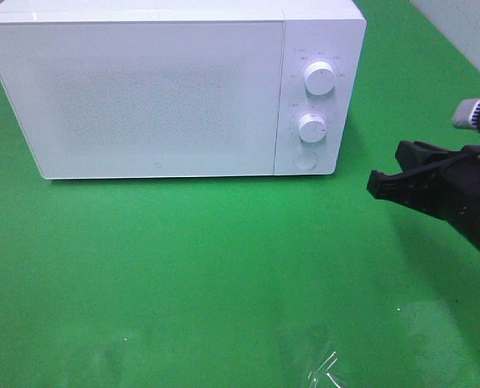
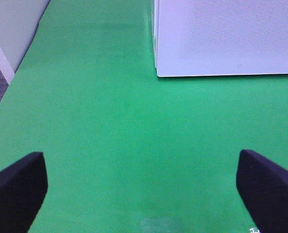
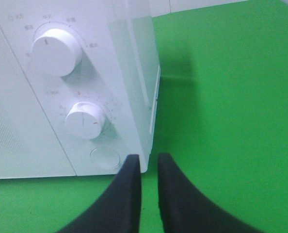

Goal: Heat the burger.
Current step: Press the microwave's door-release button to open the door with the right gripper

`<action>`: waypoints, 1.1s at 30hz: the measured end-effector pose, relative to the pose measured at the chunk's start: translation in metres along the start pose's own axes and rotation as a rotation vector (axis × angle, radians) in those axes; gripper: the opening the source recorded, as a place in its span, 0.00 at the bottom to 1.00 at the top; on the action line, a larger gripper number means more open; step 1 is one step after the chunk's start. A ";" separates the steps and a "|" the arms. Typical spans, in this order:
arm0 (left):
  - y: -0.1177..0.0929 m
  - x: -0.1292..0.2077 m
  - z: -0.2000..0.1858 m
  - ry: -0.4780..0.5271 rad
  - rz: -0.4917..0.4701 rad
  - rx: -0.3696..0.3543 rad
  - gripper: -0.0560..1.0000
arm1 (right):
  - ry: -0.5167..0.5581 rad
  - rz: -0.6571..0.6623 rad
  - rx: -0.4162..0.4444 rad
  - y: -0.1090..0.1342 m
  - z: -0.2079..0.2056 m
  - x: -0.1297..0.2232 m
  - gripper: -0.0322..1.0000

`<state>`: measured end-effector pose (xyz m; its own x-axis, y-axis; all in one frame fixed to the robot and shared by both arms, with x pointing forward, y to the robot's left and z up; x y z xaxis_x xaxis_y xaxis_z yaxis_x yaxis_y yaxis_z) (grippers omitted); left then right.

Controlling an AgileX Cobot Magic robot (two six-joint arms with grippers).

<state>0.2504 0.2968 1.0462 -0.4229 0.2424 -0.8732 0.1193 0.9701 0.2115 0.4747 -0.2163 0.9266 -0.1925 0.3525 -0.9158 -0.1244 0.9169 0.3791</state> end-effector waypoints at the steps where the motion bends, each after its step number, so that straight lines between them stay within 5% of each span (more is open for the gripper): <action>1: 0.000 0.000 0.000 0.000 0.000 0.000 0.98 | 0.018 0.008 0.012 0.004 0.000 0.009 0.10; 6: 0.000 0.000 0.000 0.000 0.000 0.000 0.98 | 0.049 0.067 0.021 0.013 -0.003 0.022 0.04; 9: 0.000 0.000 0.000 0.000 0.000 0.000 0.98 | 0.047 0.259 0.022 0.021 -0.001 0.026 0.03; 10: 0.000 0.000 0.000 0.000 0.000 0.000 0.98 | 0.042 0.419 0.018 0.023 0.001 0.026 0.03; 11: 0.000 0.000 0.000 0.000 0.000 0.000 0.98 | 0.042 0.419 0.018 0.023 0.001 0.026 0.03; 12: 0.000 0.000 0.000 0.000 0.000 0.000 0.98 | 0.036 0.571 0.015 0.025 0.003 0.025 0.03; 13: 0.000 0.000 0.000 0.000 0.000 0.000 0.98 | 0.036 0.571 0.015 0.025 0.003 0.025 0.03; 14: 0.000 0.000 0.000 0.000 0.000 0.000 0.98 | 0.033 0.730 0.017 0.025 0.003 0.024 0.03; 20: 0.000 0.000 0.000 0.000 0.000 0.000 0.98 | 0.015 1.053 0.019 0.027 0.006 0.022 0.03; 26: 0.000 0.000 0.000 0.000 0.000 0.000 0.98 | 0.015 1.260 0.016 0.034 0.016 0.018 0.03; 33: 0.000 0.000 0.000 0.000 0.000 0.000 0.98 | 0.061 1.333 0.062 0.045 0.034 0.021 0.03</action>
<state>0.2504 0.2968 1.0462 -0.4229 0.2424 -0.8732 0.1193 0.9701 0.2115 0.4983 -0.1610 0.9195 -0.1747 0.9723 0.1553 0.2354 -0.1119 0.9654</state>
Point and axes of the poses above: a point on each arm's last joint axis where the gripper is mounted, z pointing out along that axis toward the gripper, y along the wrist's bending axis when the last joint is at zero, x = y × z, the point moved 2 cm from there along z, pointing out along that axis toward the gripper, and after that the axes turned 12 degrees about z, right-handed, at the moved point
